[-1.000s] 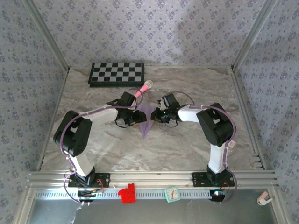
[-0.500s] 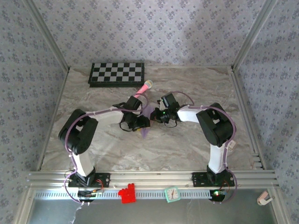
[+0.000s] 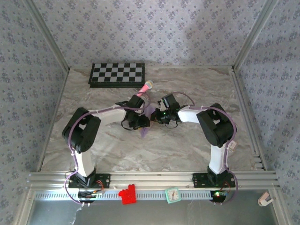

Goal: Fold a paper plane with a square sheet of paper (pick it up from the middle)
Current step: Move a paper plane to the center of the table.

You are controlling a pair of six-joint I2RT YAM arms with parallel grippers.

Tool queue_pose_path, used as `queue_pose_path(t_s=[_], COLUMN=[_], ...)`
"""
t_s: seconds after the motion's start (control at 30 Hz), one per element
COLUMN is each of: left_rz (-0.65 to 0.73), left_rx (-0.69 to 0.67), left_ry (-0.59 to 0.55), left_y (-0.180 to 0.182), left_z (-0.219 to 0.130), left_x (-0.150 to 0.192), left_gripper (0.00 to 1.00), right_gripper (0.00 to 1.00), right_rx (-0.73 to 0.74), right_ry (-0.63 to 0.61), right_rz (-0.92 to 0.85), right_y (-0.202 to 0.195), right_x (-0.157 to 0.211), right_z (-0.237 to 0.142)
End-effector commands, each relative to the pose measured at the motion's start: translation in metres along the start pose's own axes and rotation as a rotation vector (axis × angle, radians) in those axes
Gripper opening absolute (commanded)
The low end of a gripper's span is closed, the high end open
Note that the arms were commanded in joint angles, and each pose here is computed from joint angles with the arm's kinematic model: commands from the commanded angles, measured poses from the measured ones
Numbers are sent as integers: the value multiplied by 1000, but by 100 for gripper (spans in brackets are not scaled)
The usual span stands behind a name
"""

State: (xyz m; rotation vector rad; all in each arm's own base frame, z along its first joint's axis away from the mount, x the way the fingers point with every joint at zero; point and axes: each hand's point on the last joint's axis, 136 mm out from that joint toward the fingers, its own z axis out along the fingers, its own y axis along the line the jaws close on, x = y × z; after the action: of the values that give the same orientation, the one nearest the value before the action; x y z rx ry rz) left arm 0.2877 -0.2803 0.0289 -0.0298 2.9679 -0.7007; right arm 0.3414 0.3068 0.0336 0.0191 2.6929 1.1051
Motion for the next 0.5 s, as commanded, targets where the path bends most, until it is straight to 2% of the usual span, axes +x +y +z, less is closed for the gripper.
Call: queue_pose_path(t_s=[0.0, 0.47], left_rz=[33, 97], left_rx=[-44, -91], left_ry=[6, -19], left_y=[2, 4], left_z=[0, -5], left_x=[0, -9], left_gripper=[38, 23], right_gripper=[17, 47], right_rx=[-10, 59], right_ry=[16, -98], right_rz=[9, 31], right_y=[7, -8], right_x=[-1, -18], right_z=[0, -32])
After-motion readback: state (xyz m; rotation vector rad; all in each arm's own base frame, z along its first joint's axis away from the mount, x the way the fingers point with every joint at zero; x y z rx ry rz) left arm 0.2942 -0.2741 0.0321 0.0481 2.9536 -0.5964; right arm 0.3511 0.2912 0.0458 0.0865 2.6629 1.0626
